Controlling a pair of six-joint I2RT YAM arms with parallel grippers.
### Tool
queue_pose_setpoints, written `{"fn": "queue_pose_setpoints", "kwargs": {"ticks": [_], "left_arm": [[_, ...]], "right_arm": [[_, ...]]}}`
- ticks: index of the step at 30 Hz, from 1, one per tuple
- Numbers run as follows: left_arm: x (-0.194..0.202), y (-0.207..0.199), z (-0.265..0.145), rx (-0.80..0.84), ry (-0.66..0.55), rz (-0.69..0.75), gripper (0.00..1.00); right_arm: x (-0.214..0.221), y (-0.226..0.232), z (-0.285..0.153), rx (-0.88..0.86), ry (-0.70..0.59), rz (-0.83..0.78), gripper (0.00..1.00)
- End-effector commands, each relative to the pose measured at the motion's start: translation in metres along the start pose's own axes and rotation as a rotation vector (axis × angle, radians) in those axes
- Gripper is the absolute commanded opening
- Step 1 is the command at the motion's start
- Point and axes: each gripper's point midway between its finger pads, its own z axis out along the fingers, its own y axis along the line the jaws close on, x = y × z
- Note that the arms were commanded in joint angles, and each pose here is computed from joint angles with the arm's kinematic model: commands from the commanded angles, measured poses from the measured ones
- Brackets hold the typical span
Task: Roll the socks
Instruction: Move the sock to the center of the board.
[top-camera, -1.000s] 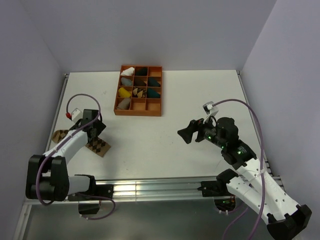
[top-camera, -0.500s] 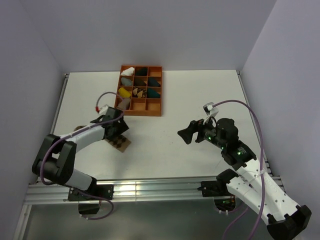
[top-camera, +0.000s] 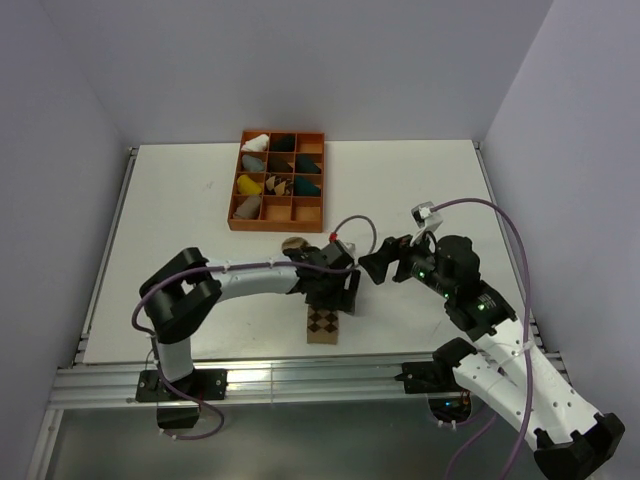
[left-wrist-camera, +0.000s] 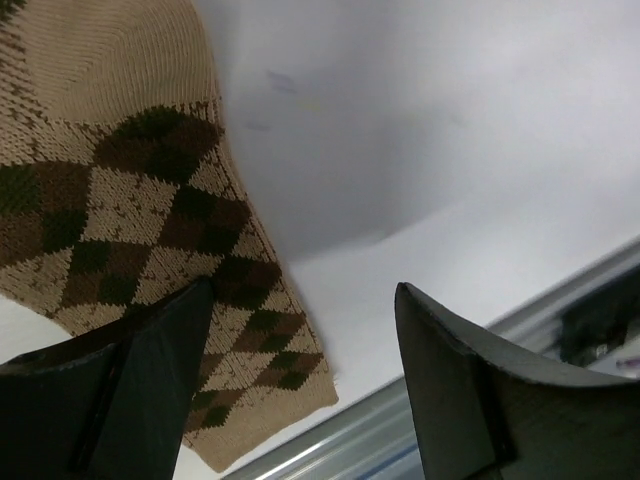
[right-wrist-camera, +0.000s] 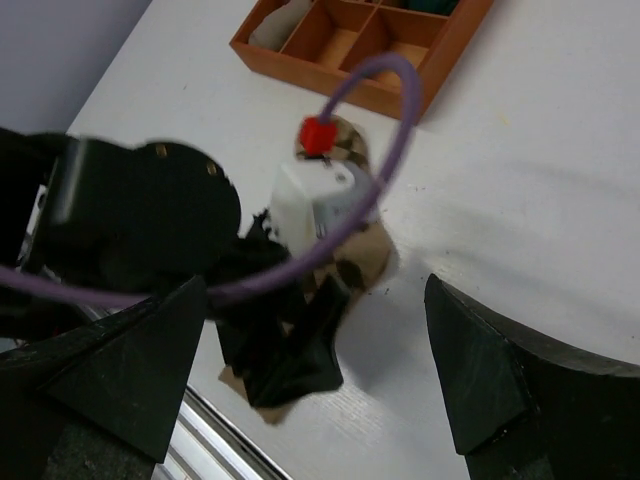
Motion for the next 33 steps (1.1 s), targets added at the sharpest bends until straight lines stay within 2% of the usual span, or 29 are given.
{"fn": "queue_pose_setpoints", "kwargs": {"ticks": [1,4,5,8,15,23,27,33], "left_arm": [[0.039,-0.018,-0.001,0.011,0.107,0.166,0.79],[0.013,-0.031,-0.032,0.019,-0.035,0.158,0.81],[-0.004,-0.018,-0.039,-0.060,-0.122,0.142,0.82],[-0.038,-0.019,-0.066,-0.077,-0.261,0.093,0.83],[-0.103,0.000,-0.062,-0.016,-0.381,-0.041,0.77],[-0.136,0.007,-0.012,-0.029,-0.342,-0.006,0.75],[-0.131,0.016,0.022,-0.039,-0.264,0.001,0.74],[-0.129,0.015,0.054,-0.021,-0.217,0.031,0.75]], "right_arm": [[-0.031,0.005,-0.009,0.016,-0.085,-0.012,0.96],[-0.031,0.004,-0.011,0.025,-0.083,-0.016,0.96],[-0.031,0.003,-0.012,0.029,-0.082,-0.018,0.96],[-0.032,-0.001,-0.017,0.053,-0.090,-0.025,0.96],[-0.034,-0.016,-0.033,0.149,-0.126,-0.019,0.96],[-0.033,-0.038,-0.049,0.281,-0.176,0.032,0.96],[-0.036,-0.048,-0.059,0.341,-0.218,0.049,0.96],[-0.036,-0.051,-0.061,0.360,-0.225,0.045,0.96]]}}
